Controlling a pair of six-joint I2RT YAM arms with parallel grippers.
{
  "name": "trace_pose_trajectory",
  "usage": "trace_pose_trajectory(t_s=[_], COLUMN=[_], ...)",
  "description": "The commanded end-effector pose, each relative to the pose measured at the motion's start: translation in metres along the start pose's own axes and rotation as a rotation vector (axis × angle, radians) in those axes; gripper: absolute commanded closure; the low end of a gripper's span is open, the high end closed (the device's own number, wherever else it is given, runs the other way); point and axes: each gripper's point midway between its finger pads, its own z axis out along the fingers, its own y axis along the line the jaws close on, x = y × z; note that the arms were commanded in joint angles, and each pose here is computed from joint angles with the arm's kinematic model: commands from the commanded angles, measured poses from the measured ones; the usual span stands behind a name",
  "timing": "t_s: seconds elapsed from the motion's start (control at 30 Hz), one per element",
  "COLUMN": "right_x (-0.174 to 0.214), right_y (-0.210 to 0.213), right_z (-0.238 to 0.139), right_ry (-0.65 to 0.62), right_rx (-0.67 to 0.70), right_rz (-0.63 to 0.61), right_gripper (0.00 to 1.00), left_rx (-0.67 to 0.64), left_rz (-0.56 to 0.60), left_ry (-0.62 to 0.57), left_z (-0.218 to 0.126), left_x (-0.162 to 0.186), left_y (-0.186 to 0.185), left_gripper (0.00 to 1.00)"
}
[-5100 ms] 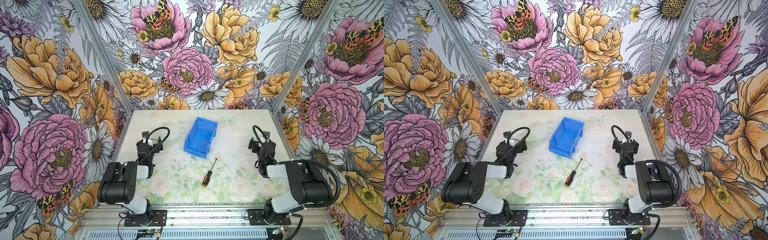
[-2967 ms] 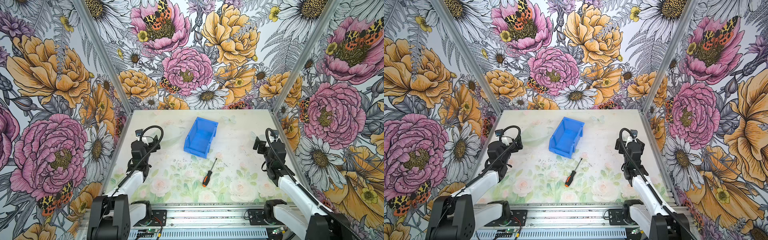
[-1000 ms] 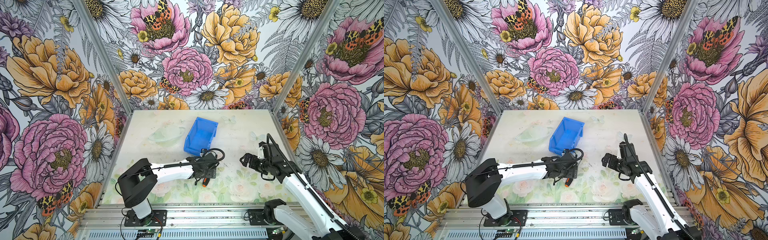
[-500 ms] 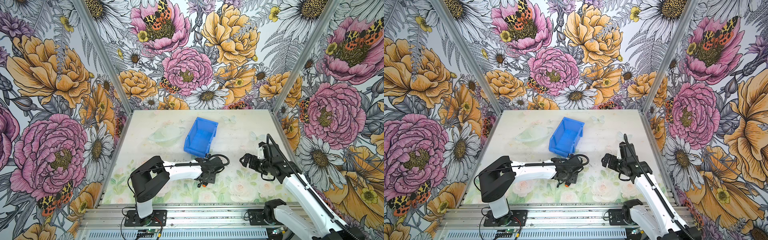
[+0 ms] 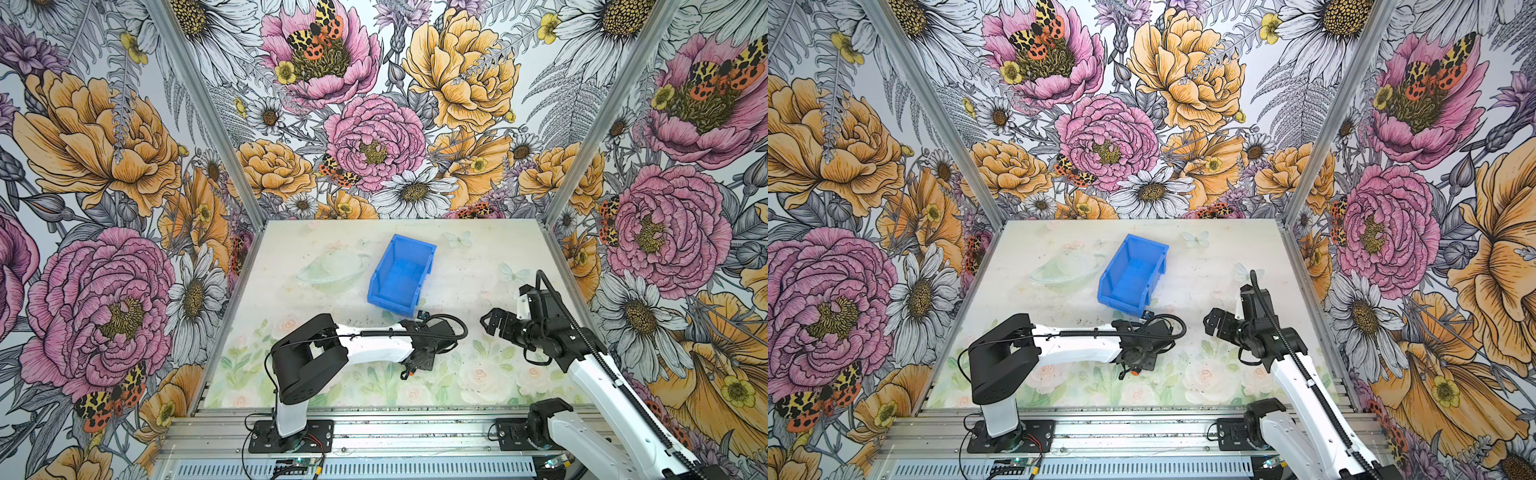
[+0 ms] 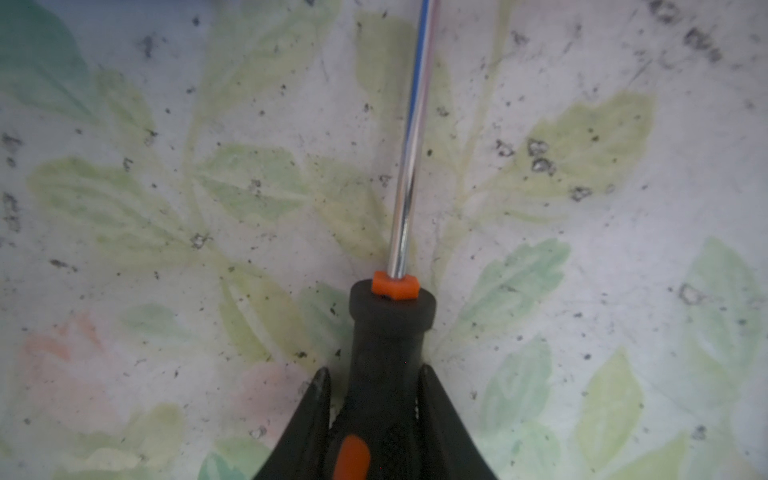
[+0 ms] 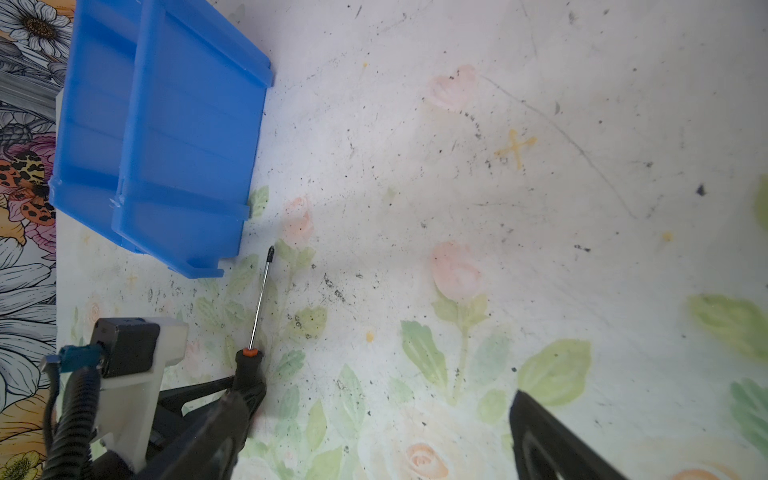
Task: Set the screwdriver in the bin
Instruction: 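Lower the left gripper and close it on the black-orange screwdriver handle, then lift the screwdriver with the left gripper and carry it over the blue bin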
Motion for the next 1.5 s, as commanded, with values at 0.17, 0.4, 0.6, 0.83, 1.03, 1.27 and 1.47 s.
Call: trace_pose_trajectory(t_s=[0.17,0.4,0.6,0.83,1.03,1.27,1.47], right_x=[-0.004,-0.009,-0.011,-0.015,-0.022,-0.046,-0.059], right_y=[0.0,0.008,0.016,0.028,0.041,0.076,0.092], right_z=[-0.002,-0.007,-0.012,-0.017,-0.019,-0.032,-0.033], right_ry=[-0.036,-0.049,-0.055,-0.082,-0.092,-0.179,-0.163], right_rx=[0.001,-0.026,-0.055,-0.086,-0.13,-0.266,-0.292], right_rz=[-0.004,-0.011,-0.027,-0.057,-0.096,-0.17,-0.243], right_gripper=[0.01,0.0,0.01,0.0,0.0,0.0,0.01], left_rx=[0.043,0.09,0.126,0.092,0.103,0.093,0.058], left_rz=[0.047,0.03,0.022,0.01,-0.03,-0.002,-0.02], left_ry=[0.012,-0.062,-0.159,-0.23,-0.289,-0.314,-0.328], left_z=[-0.009,-0.041,-0.073,-0.107,-0.128,-0.133,-0.125], left_x=[0.016,0.003,-0.017,-0.047,-0.087,-0.139,-0.177], left_y=[-0.021,-0.024,-0.022,-0.002,0.016,0.052,0.095], left_gripper=[0.91,1.0,1.0,1.0,1.0,1.0,1.0])
